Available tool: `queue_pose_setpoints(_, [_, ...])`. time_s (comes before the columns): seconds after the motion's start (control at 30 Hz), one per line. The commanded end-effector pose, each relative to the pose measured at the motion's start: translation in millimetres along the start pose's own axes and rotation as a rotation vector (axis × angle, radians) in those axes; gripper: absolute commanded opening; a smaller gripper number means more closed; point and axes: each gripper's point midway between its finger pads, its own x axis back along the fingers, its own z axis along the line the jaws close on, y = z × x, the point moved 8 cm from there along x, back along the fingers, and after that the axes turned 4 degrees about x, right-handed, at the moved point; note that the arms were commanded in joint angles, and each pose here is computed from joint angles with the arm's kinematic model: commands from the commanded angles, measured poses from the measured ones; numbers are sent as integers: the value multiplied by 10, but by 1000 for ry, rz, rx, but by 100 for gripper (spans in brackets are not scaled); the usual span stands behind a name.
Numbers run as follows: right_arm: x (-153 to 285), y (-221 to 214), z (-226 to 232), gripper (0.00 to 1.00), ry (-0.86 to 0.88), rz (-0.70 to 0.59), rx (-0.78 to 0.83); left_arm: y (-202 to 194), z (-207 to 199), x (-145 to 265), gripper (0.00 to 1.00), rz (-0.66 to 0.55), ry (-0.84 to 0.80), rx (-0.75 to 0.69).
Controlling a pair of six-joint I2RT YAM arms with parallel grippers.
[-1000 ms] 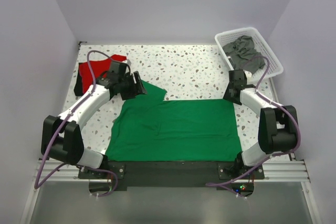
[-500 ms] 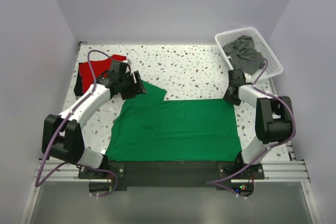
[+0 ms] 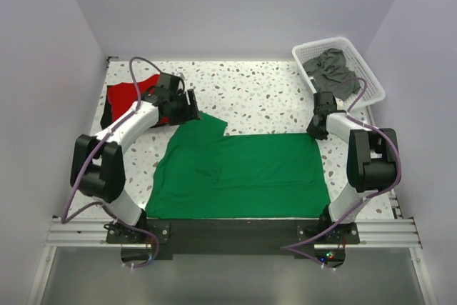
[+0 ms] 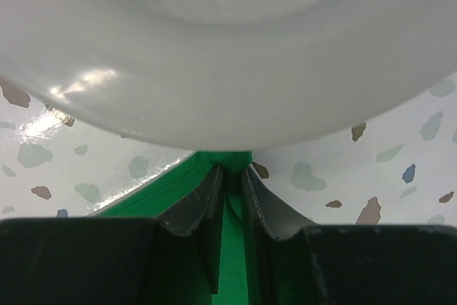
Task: Fold and stack the t-shirts
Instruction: Fold the tshirt
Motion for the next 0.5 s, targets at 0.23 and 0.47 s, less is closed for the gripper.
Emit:
queue_pose_setpoints(0.23, [73,-83,-107,17,-32,46,47,718,-36,-640,61,-122,179,-194])
queue_pose_setpoints(0.47, [113,-32,-93,17,-24,40,52,787,41,-982,50,-91,227,-221])
